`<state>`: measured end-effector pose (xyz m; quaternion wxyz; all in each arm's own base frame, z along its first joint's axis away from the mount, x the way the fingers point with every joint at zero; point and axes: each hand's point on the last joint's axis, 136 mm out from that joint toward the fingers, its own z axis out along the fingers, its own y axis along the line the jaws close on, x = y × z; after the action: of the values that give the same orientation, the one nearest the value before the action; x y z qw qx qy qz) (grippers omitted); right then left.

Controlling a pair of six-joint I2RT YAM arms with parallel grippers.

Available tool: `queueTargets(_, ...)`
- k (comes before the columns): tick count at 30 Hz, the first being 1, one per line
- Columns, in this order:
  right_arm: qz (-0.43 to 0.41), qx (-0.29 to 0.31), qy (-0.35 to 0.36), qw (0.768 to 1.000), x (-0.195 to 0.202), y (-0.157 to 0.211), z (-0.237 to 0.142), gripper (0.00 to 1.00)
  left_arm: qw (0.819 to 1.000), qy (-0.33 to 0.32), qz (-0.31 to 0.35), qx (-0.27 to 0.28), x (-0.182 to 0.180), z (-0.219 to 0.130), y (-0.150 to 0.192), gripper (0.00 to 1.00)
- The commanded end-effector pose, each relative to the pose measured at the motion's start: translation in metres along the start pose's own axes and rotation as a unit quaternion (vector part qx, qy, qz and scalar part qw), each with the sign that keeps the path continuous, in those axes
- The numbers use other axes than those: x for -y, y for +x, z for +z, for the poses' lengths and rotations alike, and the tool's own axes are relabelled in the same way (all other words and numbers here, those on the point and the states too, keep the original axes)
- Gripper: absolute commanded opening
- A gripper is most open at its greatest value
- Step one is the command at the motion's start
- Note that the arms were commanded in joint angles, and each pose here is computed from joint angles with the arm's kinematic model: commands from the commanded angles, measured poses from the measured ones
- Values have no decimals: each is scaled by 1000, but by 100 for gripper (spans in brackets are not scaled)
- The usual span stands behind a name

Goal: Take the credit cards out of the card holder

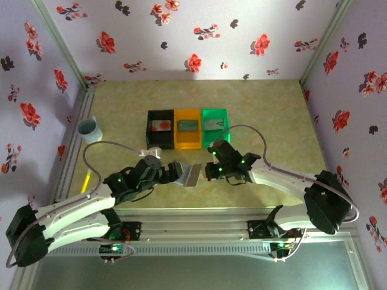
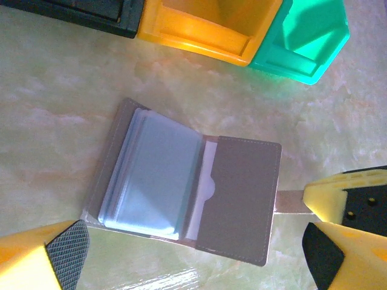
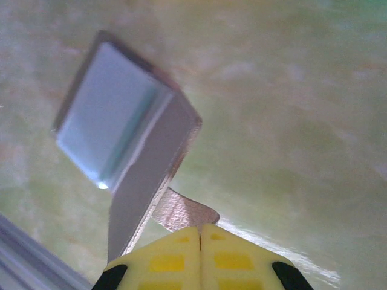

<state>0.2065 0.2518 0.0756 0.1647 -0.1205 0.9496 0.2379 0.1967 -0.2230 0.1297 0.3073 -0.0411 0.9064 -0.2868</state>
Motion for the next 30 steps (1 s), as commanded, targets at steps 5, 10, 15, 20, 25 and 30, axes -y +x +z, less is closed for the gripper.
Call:
queueTargets(5, 62, -4, 49, 997, 56, 0, 11, 0, 1000, 6, -7, 14, 4, -1, -4, 94)
queueTargets(10, 66, -10, 101, 993, 77, -4, 12, 0, 1000, 8, -7, 10, 6, 2, 0, 94)
queueTargets(15, 65, -1, 97, 993, 70, -14, 3, 22, 1000, 7, -8, 5, 4, 7, 3, 94)
queueTargets(20, 66, 39, 108, 991, 66, -29, -27, 35, 1000, 7, -7, -3, 5, 13, 8, 91)
queueTargets(25, 78, 57, 67, 993, 44, -39, -44, 35, 1000, 8, -7, -11, 9, 21, 10, 89)
queueTargets(30, 84, 62, -19, 994, 2, -41, -42, 29, 1000, 7, -8, -15, 10, 28, 12, 87)
